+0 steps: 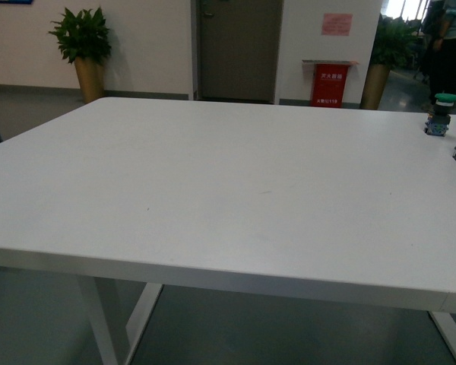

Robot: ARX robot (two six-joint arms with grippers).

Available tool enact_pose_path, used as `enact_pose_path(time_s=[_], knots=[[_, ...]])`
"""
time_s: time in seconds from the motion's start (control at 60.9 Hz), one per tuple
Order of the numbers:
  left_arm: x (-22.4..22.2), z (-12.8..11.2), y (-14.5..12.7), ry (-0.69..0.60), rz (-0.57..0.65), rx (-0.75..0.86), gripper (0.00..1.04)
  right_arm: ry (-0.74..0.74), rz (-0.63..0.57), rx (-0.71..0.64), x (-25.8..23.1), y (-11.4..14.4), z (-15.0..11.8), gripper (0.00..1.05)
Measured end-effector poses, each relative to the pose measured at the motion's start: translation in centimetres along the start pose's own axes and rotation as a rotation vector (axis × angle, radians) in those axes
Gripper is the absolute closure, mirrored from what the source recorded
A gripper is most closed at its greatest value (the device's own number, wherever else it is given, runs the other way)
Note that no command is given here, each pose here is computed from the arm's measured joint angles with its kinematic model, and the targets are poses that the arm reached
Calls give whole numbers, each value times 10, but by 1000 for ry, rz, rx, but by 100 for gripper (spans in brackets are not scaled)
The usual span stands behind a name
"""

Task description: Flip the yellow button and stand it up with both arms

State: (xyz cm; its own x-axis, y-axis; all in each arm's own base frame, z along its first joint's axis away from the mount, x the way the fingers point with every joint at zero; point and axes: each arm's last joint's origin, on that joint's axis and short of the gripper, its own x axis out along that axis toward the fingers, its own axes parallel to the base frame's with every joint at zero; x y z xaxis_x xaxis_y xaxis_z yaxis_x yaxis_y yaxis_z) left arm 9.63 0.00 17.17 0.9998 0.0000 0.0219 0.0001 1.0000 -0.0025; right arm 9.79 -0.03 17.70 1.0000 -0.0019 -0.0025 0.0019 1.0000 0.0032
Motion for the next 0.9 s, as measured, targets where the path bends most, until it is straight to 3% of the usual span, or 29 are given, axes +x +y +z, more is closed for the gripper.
enact_pose_path(time_s=[0.558,0.903], knots=[[0,0,0,0,0,0,6,-6,0,-1,-1,0,-11,101],[0,0,0,0,0,0,6,-6,0,-1,-1,0,-11,36]])
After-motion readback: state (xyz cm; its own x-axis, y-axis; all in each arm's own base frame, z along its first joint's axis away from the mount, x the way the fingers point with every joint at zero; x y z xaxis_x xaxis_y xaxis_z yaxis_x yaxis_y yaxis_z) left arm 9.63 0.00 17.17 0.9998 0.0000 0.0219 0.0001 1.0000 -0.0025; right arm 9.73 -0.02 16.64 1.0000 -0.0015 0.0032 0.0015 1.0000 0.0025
